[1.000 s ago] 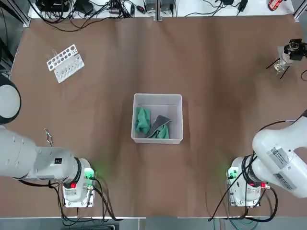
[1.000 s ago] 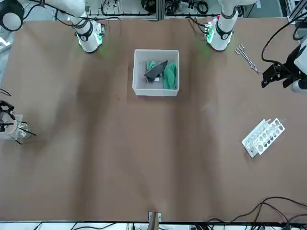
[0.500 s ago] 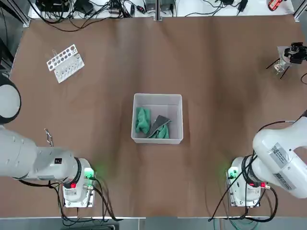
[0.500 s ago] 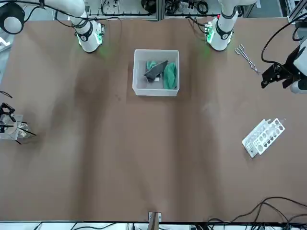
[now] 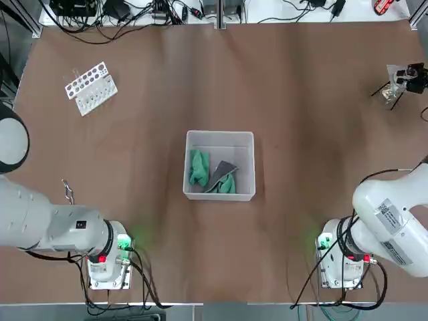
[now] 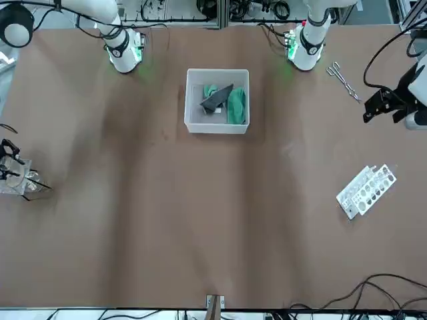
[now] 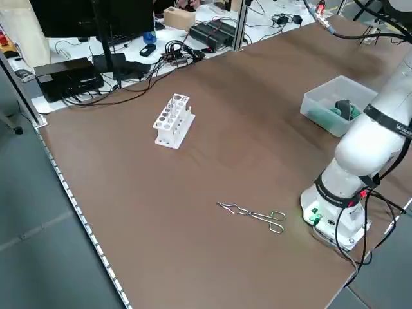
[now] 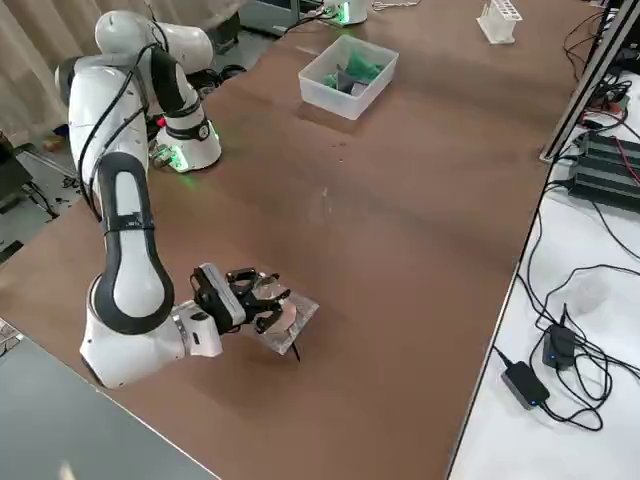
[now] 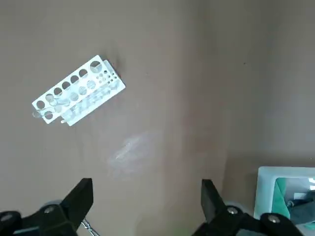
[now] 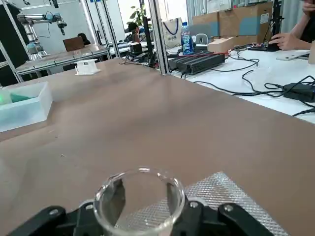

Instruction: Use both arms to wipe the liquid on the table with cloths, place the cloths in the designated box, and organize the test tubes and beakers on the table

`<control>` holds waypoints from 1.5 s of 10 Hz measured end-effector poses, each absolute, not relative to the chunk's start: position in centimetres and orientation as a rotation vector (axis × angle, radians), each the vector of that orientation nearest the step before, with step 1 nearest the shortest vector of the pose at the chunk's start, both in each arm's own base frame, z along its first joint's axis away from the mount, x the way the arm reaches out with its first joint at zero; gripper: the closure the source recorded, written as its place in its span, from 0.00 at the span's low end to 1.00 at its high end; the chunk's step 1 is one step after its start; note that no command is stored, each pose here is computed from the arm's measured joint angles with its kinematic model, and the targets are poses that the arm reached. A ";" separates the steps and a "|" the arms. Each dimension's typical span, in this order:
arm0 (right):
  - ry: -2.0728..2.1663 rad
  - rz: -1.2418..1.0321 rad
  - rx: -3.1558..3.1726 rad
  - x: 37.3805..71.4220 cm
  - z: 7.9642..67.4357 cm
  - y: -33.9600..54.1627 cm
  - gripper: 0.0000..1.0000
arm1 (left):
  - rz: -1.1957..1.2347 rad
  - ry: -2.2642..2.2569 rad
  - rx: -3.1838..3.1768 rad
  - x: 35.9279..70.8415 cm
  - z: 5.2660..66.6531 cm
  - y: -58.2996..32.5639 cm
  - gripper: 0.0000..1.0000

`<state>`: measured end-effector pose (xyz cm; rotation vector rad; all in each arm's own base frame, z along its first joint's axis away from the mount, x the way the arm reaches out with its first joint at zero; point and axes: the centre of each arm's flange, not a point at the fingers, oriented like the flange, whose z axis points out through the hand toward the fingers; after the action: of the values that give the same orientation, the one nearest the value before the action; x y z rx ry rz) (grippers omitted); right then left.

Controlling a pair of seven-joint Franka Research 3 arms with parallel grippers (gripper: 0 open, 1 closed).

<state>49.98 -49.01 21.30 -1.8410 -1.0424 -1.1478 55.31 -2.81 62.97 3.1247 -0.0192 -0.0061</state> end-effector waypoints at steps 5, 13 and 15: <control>-1.046 -1.138 -1.817 49.9 21.3 -48.7 0.00 | -0.008 -0.019 3.125 55.3 62.9 -2.8 0.03; -1.000 -1.178 -1.852 46.2 21.8 -52.1 0.00 | -0.014 -0.019 3.125 55.4 62.7 -2.8 0.03; -1.008 -1.174 -1.882 44.7 22.6 -53.8 0.00 | -0.016 -0.019 3.125 55.4 62.6 -2.8 0.03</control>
<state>44.66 -53.83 22.57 -1.8820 -1.0082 -1.1737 55.38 -2.80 62.64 3.1249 -0.0189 -0.0161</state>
